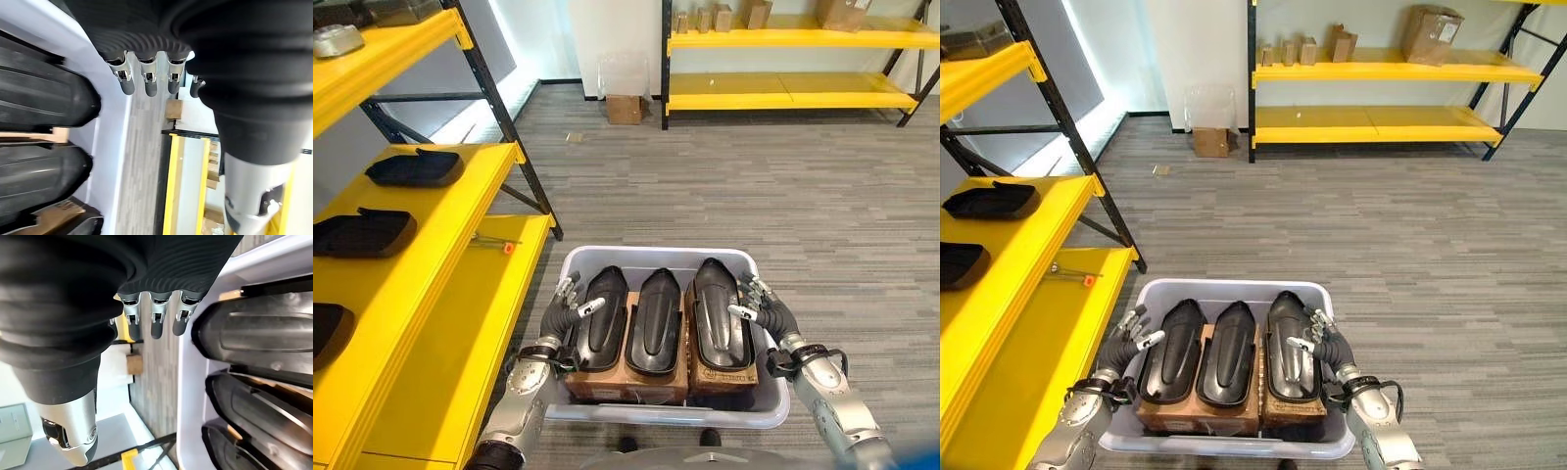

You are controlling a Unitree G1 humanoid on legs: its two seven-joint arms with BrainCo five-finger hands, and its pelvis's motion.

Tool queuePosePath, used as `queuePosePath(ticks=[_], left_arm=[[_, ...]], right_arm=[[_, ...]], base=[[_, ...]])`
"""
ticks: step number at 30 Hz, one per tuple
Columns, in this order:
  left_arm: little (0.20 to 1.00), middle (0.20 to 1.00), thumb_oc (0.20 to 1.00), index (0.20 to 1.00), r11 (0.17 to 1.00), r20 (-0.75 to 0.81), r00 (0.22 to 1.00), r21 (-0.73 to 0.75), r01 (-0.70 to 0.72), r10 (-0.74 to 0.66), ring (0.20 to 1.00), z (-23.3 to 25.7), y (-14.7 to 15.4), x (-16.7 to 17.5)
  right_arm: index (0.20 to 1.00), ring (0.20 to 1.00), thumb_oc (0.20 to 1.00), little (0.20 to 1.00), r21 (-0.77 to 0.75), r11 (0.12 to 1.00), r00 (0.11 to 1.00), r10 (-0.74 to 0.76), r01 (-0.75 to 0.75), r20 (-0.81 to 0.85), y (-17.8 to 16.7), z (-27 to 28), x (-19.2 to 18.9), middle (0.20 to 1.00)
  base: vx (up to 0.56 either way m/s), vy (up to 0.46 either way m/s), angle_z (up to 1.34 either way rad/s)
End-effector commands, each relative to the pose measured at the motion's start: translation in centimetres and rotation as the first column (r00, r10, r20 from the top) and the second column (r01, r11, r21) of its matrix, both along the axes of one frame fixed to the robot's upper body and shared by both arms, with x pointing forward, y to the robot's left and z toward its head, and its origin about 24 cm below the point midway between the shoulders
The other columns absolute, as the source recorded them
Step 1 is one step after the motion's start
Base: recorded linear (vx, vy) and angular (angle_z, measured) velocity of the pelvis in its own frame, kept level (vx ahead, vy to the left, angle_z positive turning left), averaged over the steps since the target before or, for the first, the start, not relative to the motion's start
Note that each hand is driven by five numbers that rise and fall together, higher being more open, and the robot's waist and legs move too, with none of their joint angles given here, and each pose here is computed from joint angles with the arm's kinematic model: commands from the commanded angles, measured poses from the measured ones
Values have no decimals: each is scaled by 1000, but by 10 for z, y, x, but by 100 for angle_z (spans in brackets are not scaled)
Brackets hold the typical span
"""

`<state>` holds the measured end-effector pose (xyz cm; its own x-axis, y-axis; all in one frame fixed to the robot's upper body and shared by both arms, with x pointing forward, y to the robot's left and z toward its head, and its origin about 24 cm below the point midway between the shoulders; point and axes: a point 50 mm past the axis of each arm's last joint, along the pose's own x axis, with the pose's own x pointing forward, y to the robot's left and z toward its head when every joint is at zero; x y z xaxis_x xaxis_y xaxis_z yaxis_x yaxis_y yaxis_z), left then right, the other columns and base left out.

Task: Move parts from the plastic box to the shelf.

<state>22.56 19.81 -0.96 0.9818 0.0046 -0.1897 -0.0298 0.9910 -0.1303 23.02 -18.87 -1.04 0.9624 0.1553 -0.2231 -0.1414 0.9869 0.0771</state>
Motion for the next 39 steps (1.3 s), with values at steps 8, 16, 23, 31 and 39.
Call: queuePosePath(ticks=[8, 16, 23, 31, 39], left_arm=[[1000, 1000, 1000, 1000, 989, 498, 866, 145, -35, -43, 1000, 110, -10, 55], [1000, 1000, 1000, 1000, 996, 600, 800, 75, -46, -8, 1000, 137, -22, 58], [1000, 1000, 1000, 1000, 996, 592, 806, 82, -23, -30, 1000, 135, -23, 54], [1000, 1000, 1000, 1000, 997, 593, 804, 75, 4, -48, 1000, 135, -28, 53], [1000, 1000, 1000, 1000, 998, 590, 806, 66, 18, -54, 1000, 134, -32, 53]], right_arm=[[1000, 1000, 1000, 1000, -22, 987, 902, -137, 160, 409, -1, 90, 69, 1000], [1000, 1000, 1000, 1000, -103, 924, 788, -252, 369, 562, -19, 126, 83, 1000], [1000, 1000, 1000, 1000, -140, 876, 741, -293, 461, 605, -33, 132, 80, 1000], [1000, 1000, 1000, 1000, -145, 890, 763, -277, 433, 584, -25, 126, 82, 1000], [1000, 1000, 1000, 1000, -167, 912, 807, -232, 374, 544, -10, 118, 89, 1000]], base=[[-137, 6, 1], [-42, 6, -5], [0, 0, 0], [0, 0, 0], [0, -1, 0]])
